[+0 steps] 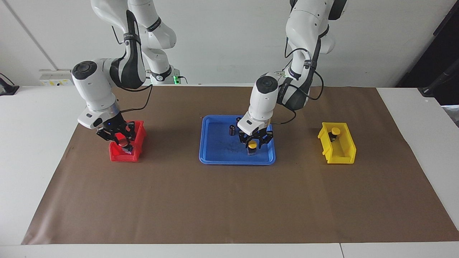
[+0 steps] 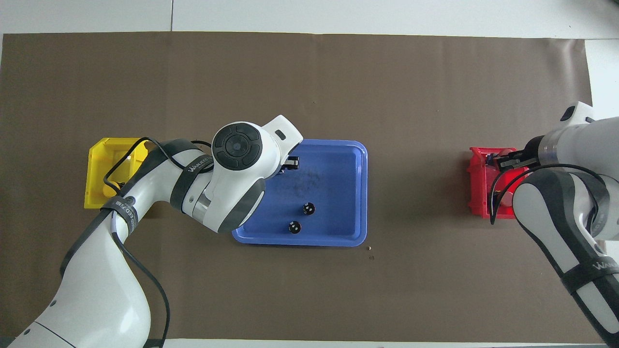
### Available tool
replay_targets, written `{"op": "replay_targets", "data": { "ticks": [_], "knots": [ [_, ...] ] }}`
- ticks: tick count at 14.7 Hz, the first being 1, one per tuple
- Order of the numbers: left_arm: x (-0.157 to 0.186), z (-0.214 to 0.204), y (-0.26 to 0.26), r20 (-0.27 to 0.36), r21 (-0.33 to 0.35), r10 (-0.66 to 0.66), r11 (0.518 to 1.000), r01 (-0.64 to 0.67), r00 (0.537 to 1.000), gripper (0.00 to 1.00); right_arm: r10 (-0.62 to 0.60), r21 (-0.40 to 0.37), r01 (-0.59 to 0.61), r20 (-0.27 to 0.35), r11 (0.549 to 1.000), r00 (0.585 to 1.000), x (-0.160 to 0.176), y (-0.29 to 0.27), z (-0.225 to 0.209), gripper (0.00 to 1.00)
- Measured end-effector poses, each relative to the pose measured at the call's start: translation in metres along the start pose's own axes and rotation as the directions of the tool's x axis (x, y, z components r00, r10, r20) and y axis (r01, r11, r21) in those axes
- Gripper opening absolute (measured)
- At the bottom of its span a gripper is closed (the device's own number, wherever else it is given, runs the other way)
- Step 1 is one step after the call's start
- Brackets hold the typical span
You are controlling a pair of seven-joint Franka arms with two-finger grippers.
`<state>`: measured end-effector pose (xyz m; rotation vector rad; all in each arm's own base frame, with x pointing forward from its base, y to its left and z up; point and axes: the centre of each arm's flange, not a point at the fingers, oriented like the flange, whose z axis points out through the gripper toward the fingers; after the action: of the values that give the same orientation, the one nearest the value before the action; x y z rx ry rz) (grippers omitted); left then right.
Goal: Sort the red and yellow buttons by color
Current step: 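Grasp the second yellow button with the left gripper in the tray, then place the yellow button in the yellow bin while the right gripper withdraws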
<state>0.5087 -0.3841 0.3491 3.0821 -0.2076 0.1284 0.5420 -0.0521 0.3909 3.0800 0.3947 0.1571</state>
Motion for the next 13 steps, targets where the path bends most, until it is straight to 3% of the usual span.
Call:
{"op": "replay_targets", "data": {
  "ticks": [4,7,9,11,13],
  "knots": [
    [0.013,-0.018,-0.001,-0.004,0.003,-0.018,1.0,0.018,1.0,0.41,0.005,0.007,-0.005,0.023,1.0,1.0,-0.013,0.002,0.01,0.41],
    [0.038,-0.075,-0.025,0.051,0.051,-0.06,0.997,0.058,0.997,0.41,0.006,0.006,-0.006,0.019,1.0,1.0,-0.018,0.001,0.02,0.41],
    [0.056,-0.125,-0.08,0.064,0.068,-0.06,0.996,0.055,0.996,0.41,0.006,0.002,-0.006,0.009,1.0,1.0,-0.02,0.0,0.024,0.41],
    [0.069,-0.159,-0.166,0.074,0.074,-0.025,0.997,0.019,0.997,0.41,0.006,0.001,-0.006,0.005,1.0,1.0,-0.023,-0.001,0.028,0.42],
    [0.078,-0.166,-0.256,0.084,0.074,0.013,0.997,-0.019,0.996,0.41,0.006,0.0,-0.006,0.002,1.0,1.0,-0.023,-0.001,0.029,0.58]
  ]
}}
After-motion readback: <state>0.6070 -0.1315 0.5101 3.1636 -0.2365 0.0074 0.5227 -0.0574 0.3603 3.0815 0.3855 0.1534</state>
